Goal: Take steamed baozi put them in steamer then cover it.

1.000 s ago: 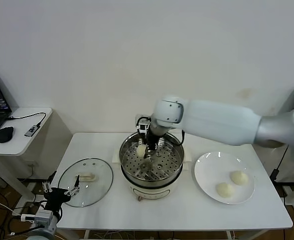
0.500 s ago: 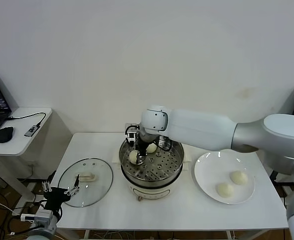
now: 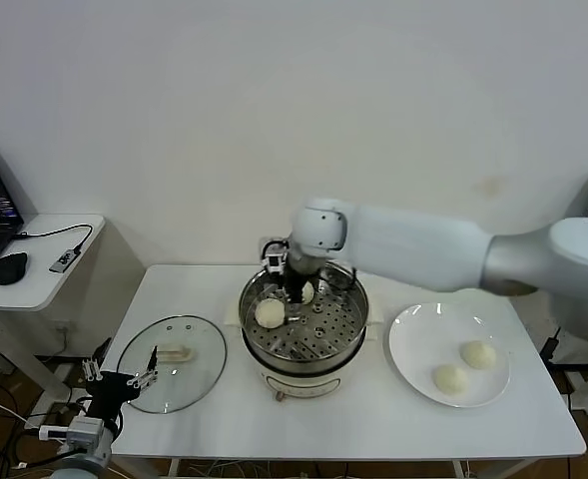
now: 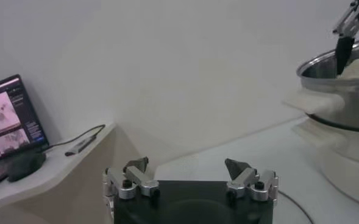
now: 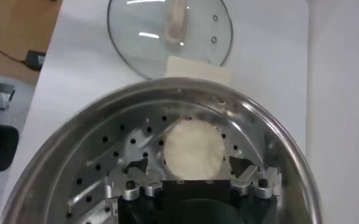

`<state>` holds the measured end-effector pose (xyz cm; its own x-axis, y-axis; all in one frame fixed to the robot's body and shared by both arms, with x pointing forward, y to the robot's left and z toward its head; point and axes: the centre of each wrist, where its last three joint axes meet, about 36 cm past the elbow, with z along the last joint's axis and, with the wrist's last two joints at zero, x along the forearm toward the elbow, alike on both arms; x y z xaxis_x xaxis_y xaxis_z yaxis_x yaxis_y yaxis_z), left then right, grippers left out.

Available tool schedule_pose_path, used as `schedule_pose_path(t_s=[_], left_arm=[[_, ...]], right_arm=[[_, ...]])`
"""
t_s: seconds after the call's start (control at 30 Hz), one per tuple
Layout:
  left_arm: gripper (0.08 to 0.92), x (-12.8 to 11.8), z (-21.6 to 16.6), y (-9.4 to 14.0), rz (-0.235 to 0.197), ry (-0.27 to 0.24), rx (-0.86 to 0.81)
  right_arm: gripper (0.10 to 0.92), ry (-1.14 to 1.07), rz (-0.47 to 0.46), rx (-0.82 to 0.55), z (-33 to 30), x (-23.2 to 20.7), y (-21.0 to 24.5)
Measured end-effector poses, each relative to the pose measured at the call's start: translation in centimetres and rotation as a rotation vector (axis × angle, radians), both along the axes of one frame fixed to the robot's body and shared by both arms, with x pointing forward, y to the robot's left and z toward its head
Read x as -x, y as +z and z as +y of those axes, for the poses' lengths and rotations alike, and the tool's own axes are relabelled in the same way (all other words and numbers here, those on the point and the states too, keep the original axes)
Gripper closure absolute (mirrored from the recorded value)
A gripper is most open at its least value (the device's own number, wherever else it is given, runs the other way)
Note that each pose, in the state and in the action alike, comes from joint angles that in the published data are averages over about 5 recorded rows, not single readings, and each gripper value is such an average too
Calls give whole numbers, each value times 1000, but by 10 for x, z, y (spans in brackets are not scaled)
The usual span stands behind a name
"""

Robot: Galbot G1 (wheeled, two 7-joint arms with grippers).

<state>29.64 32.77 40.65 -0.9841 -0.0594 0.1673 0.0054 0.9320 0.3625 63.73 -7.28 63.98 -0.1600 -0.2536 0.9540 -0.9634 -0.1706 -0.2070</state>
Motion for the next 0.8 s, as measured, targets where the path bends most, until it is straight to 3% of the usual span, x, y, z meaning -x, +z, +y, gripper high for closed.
schedule_pose_path(t_s=[0.37,0.8], left_arm=[[177,-1,-7,-1,6,-30,0],[177,0,-11,-5,13,-35,6]], right_arm=[[200,-16,-2,53,-141,26,39],[200,-81,-6,105,-271,77,-3]])
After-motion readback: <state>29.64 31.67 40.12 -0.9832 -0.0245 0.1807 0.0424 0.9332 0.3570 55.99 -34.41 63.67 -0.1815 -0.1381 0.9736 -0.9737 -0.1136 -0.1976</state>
